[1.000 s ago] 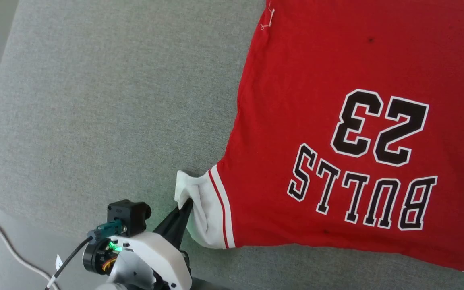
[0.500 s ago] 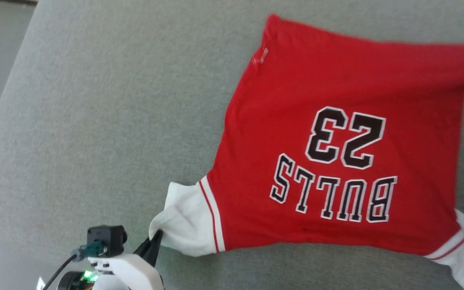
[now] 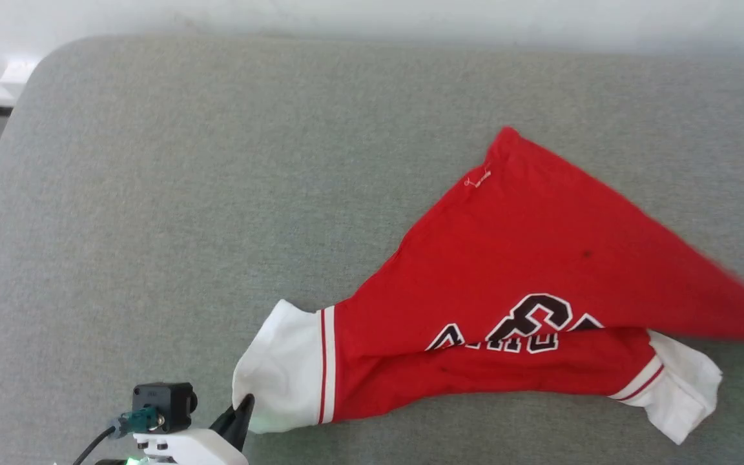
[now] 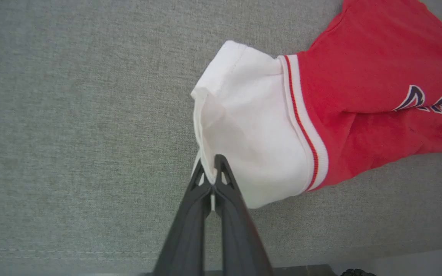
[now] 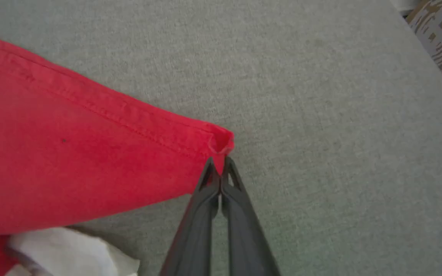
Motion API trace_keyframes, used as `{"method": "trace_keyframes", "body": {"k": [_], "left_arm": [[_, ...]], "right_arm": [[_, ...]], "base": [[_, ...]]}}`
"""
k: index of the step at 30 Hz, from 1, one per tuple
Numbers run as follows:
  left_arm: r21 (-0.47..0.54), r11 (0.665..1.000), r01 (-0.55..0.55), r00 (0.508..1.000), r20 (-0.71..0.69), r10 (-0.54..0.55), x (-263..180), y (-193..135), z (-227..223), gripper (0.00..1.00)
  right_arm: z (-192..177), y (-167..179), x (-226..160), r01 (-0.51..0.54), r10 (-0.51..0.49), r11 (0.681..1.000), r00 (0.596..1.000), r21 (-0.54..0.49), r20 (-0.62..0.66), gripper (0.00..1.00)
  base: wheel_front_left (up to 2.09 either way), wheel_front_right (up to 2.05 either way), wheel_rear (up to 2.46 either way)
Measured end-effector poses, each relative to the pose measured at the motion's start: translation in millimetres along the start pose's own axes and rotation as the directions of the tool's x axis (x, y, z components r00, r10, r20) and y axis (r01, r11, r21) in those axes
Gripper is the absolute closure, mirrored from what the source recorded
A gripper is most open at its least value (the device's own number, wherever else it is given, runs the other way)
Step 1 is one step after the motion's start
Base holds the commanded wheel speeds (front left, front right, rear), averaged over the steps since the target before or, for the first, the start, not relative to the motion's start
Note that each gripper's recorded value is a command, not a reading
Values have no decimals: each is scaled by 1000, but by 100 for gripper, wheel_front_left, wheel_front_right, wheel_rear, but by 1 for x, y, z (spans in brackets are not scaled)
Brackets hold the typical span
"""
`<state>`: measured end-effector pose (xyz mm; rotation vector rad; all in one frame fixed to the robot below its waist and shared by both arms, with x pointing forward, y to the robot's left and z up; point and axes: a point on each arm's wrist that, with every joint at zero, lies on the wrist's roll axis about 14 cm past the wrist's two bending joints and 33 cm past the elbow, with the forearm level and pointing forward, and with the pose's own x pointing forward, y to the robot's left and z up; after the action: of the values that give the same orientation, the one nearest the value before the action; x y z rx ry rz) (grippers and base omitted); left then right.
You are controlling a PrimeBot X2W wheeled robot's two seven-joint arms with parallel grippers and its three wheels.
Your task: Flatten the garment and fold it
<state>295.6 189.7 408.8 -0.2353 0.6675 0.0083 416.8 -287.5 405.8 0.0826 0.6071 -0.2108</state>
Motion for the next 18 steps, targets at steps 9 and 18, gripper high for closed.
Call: {"method": "trace_keyframes", "body": {"k": [9, 18], "left_arm": [[28, 999, 47, 998, 30, -48, -5, -13, 10, 100], [21, 999, 30, 999, 26, -30, -7, -8, 8, 100]], "right_arm": [[-87, -18, -47, 46, -29, 998, 902, 30, -432, 100], [-20, 2, -28, -3, 4, 1000, 992, 14, -122, 0]], "base": [[0, 0, 0], [0, 0, 0]]}}
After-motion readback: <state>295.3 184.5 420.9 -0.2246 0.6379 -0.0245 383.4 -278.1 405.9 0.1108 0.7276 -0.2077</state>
